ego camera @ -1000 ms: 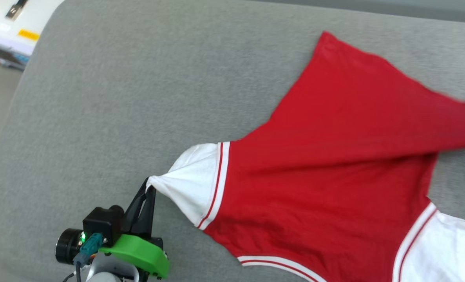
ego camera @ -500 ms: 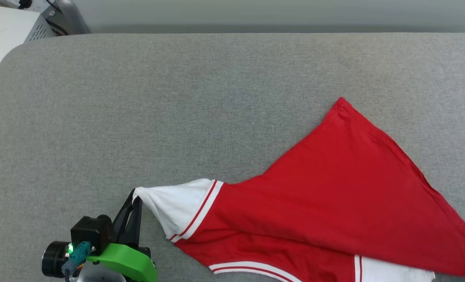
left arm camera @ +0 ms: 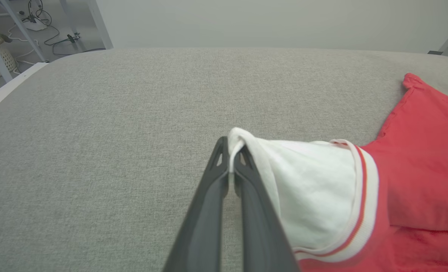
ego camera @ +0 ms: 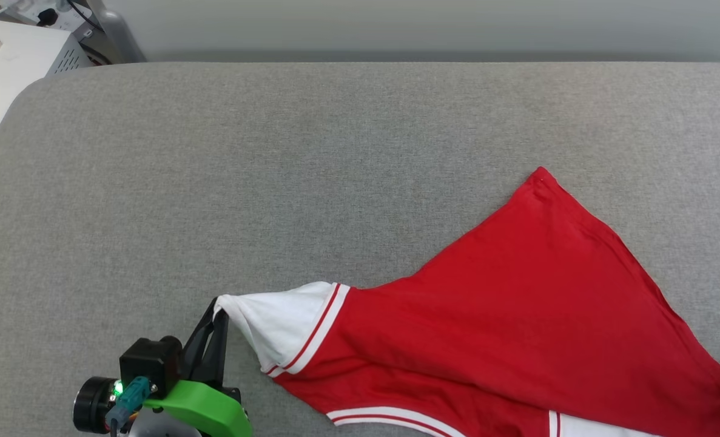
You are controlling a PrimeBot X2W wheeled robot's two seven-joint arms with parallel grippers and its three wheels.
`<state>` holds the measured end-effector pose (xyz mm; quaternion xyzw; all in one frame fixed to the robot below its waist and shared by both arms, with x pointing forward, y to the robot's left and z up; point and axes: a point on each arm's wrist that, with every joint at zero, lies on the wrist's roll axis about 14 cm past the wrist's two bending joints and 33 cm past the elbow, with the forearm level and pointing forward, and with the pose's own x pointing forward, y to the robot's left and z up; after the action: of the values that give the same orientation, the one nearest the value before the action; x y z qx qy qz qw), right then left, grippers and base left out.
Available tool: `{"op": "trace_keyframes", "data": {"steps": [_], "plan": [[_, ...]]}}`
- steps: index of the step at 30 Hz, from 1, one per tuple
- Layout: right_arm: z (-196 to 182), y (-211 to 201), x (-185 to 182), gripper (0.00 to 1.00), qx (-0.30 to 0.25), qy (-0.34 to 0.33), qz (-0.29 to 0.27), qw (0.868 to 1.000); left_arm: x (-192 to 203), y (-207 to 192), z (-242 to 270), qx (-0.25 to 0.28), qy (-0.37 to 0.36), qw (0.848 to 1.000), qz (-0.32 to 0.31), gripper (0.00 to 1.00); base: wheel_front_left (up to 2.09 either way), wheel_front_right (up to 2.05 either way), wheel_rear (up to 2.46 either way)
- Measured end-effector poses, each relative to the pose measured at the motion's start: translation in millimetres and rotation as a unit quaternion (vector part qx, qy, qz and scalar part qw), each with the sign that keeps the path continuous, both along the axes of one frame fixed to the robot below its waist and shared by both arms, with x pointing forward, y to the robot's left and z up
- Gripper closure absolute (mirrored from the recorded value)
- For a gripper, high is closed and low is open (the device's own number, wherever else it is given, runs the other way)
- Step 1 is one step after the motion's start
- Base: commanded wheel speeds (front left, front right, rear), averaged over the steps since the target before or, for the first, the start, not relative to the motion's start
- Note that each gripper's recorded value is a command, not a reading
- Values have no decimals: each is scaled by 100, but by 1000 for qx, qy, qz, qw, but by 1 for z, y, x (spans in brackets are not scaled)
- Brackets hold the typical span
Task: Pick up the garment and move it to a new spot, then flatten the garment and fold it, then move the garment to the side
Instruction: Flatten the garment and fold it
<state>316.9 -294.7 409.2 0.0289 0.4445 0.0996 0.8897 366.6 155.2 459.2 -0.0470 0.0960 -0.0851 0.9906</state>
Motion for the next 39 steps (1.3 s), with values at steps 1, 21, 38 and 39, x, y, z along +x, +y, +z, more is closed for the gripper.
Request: {"op": "trace_keyframes", "data": {"steps": [1, 21, 38, 39], "plan": [[10, 0, 10, 0, -2, -19, 4, 1000, -1, 0, 1, -1, -1, 1000, 0, 100, 0, 0, 0], [63, 111, 179, 0, -72, -67, 202, 974, 28, -7, 2, -16, -18, 1000, 0, 100, 0, 0, 0], [-61, 139, 197, 0, -108, 87, 252, 958, 38, 2, -36, -10, 22, 999, 22, 100, 0, 0, 0], [-62, 140, 197, 16, -105, 83, 253, 958, 38, 3, -37, -9, 24, 999, 23, 100, 0, 0, 0]]}}
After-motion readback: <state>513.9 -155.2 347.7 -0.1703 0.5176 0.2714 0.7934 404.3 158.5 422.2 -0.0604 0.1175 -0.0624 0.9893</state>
